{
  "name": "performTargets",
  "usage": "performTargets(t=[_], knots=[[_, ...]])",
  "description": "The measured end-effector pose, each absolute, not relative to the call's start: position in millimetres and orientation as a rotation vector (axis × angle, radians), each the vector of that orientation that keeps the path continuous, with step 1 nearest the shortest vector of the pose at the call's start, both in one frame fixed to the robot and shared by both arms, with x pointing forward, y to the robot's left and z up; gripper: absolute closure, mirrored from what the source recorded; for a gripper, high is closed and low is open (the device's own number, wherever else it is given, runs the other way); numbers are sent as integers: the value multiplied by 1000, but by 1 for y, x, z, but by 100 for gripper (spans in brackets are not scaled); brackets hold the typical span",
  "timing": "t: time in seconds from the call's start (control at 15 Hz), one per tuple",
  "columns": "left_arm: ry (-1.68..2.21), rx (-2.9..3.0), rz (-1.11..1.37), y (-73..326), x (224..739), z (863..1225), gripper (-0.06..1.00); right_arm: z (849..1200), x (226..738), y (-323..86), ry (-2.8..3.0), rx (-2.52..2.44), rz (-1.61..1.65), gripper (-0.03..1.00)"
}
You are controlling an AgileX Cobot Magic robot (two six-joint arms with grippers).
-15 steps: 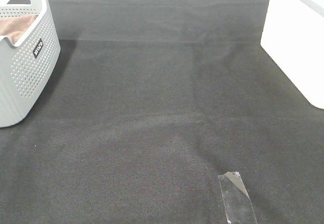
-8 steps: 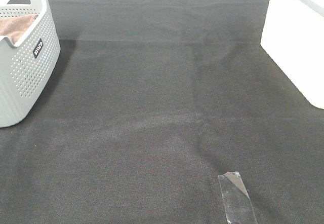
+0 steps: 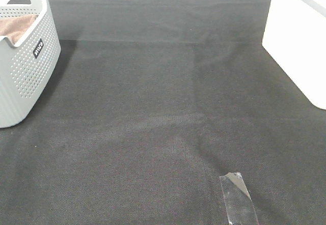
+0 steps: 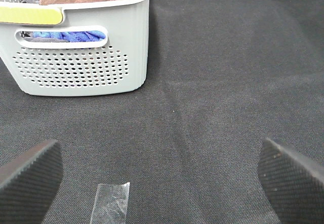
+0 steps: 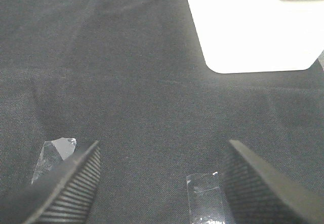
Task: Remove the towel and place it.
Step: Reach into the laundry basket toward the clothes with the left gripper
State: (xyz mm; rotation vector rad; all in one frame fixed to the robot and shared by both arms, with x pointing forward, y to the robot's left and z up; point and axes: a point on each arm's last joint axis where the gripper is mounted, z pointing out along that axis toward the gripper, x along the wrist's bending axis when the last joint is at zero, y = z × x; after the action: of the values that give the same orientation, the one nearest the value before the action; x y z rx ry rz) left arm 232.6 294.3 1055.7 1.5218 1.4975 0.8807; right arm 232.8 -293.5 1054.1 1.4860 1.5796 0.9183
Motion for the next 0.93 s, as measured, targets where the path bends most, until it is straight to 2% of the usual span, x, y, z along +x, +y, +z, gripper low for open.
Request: performTargets(t=[0.93], knots=[[1496, 1524, 882, 294, 233, 1056, -5, 1054, 233, -294, 1580, 1486, 918, 30]])
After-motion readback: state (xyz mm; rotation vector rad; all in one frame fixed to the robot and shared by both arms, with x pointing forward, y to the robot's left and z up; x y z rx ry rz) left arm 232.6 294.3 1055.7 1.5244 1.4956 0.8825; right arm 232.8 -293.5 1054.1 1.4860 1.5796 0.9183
